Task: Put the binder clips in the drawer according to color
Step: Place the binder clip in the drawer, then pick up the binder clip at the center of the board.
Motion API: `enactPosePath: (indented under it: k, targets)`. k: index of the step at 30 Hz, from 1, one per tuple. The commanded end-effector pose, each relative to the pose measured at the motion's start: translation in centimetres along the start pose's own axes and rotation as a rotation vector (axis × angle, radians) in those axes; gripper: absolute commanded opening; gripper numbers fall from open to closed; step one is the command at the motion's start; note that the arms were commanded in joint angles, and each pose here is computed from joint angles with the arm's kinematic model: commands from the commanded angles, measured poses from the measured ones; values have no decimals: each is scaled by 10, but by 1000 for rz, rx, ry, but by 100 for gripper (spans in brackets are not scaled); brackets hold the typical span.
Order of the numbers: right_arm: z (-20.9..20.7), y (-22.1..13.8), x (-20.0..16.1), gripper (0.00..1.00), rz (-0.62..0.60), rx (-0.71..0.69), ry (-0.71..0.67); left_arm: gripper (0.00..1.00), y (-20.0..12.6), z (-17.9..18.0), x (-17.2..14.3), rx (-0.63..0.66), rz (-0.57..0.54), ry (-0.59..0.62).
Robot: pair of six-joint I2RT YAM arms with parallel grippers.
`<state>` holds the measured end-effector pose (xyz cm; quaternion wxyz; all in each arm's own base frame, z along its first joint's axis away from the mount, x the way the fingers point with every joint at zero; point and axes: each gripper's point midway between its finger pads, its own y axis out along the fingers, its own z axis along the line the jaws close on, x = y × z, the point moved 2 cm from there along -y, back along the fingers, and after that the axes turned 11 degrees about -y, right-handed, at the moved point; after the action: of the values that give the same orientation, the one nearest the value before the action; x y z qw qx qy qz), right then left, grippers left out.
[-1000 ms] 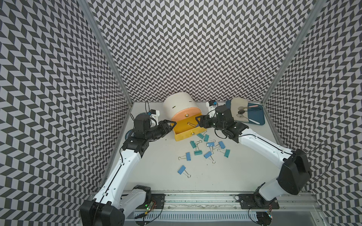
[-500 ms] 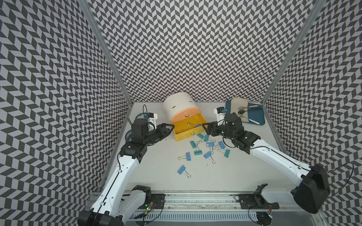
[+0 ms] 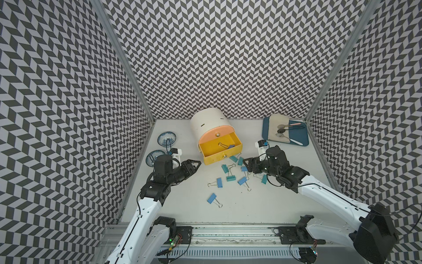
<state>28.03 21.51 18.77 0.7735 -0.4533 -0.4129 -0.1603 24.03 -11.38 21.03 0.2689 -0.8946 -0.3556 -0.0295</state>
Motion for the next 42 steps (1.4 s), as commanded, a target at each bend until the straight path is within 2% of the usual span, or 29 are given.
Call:
enactPosePath:
  k: [1,16,26,42]
  targets:
    - [1,3,-14,74,32,32,13,54,-3,13,-6,20,-8,-25]
    - [0,37,-91,74,251,111,35,53,0,50,-32,40,27,-107]
    - [6,51,-110,73,315,141,33,53,3,46,-28,35,27,-108]
    - [24,54,-138,73,369,169,28,53,6,39,-22,35,28,-94]
